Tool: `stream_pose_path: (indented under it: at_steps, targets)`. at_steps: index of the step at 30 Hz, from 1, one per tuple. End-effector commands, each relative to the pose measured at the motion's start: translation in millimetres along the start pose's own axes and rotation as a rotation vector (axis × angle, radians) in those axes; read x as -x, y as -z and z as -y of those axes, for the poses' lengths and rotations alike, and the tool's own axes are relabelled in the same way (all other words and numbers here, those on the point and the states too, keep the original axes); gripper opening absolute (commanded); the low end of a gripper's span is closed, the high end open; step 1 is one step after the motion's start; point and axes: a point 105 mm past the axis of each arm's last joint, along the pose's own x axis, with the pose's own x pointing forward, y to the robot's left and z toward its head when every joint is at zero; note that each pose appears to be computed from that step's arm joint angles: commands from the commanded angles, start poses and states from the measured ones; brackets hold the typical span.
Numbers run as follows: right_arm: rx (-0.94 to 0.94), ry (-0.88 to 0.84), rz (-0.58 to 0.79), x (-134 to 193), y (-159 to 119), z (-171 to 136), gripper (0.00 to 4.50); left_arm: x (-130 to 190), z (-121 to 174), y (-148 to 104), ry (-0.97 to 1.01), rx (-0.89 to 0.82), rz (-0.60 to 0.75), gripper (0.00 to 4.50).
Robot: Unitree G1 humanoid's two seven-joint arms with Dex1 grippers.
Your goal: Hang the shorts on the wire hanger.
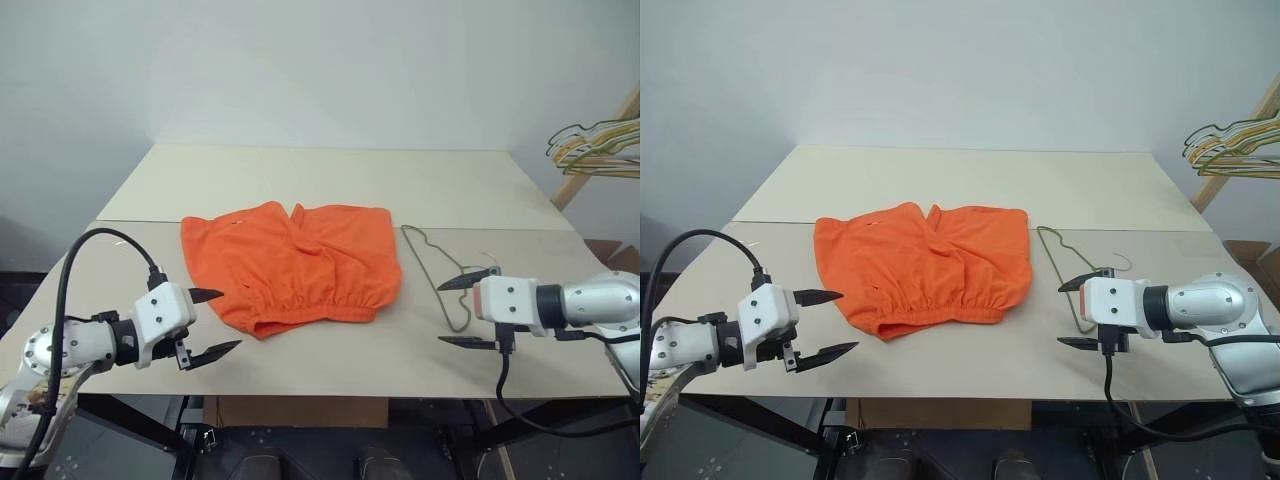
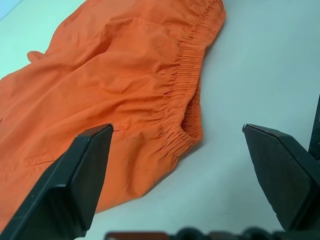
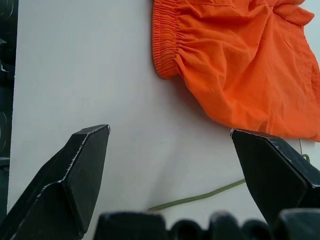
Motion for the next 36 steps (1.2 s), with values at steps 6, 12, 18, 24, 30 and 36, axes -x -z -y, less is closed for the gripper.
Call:
stream_pose_path:
  at_steps: [6, 12, 18, 24, 30, 36]
  targets:
    - [0.031, 0.016, -0.014, 4.0, -2.9, 5.4, 4.46, 1.1, -4.1, -10.8, -0.019, -0.045, 0.021, 4.5]
    - [0.036, 0.021, -0.016, 4.2, -2.2, 8.0, 4.46, 0.3, -5.1, -9.9, -0.023, -0.056, 0.012, 4.5]
    - [0.012, 0.063, 0.036, 0.0, -15.7, 20.6, 4.46, 6.1, -23.9, 0.9, -0.097, -0.087, -0.055, 4.5]
    - [-0.021, 0.067, 0.135, -38.4, -55.5, 22.8, 4.46, 17.4, -22.5, 19.5, -0.044, -0.085, -0.147, 4.5]
    - [-0.036, 0.04, 0.224, -91.8, -97.9, 15.0, 4.46, 18.3, -24.2, 26.1, -0.008, -0.101, -0.199, 4.5]
    - [0.004, 0.014, 0.223, -117.8, -109.1, 4.9, 4.46, 11.5, -21.4, 44.7, 0.026, -0.117, -0.252, 4.5]
